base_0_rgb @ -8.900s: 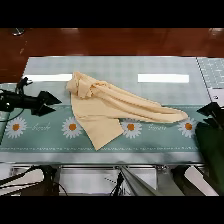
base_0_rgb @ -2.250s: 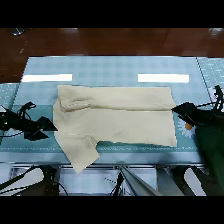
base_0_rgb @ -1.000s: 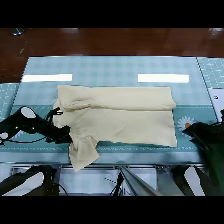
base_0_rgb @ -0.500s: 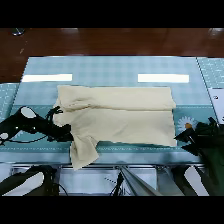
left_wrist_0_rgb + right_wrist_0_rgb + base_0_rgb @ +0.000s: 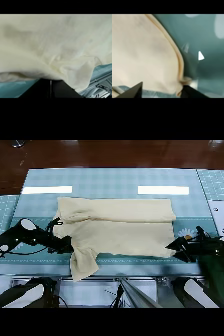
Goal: Fold the shirts.
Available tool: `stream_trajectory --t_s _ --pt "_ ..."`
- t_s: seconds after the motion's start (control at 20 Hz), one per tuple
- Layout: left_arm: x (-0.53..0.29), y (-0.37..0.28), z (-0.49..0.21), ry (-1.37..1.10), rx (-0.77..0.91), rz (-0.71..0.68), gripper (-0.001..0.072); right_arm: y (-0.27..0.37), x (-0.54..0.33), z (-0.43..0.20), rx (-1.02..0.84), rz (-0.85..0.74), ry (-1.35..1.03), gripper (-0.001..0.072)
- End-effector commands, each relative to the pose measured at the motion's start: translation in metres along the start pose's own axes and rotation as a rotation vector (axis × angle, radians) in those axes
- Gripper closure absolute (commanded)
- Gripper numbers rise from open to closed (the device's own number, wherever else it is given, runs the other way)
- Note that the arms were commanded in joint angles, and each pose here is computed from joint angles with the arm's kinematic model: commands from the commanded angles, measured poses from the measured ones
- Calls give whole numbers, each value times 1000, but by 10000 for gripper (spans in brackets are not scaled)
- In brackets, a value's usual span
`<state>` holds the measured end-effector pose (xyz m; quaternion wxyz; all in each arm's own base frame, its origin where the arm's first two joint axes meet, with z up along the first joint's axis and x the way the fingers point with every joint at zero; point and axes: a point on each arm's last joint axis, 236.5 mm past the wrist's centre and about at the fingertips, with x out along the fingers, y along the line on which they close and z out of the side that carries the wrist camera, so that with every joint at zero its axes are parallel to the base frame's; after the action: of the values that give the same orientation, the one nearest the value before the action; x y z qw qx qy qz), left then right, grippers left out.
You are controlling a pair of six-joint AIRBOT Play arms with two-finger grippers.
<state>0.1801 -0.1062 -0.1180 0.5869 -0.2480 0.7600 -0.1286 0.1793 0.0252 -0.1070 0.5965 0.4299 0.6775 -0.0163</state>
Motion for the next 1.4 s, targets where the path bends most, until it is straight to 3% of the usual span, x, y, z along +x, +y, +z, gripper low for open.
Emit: stream_trajectory --t_s 0.0,0.05,0.1,0.6,1.0,1.35 --pt "0 0 2 -8 2 3 689 35 8 20 -62 112 -71 386" --pt "-2 -1 5 -15 6 3 689 45 5 20 -106 147 -72 615" --pt "-6 -3 10 -27 17 4 689 49 2 20 -150 157 -69 694" --pt "-139 -67 145 -455 119 -116 689 115 -65 87 -290 218 -245 694" --pt "-158 -74 225 -469 86 -134 689 177 -57 161 -332 242 -255 694" --pt "-149 -68 266 -451 70 -138 689 180 -46 202 -291 251 -255 694"
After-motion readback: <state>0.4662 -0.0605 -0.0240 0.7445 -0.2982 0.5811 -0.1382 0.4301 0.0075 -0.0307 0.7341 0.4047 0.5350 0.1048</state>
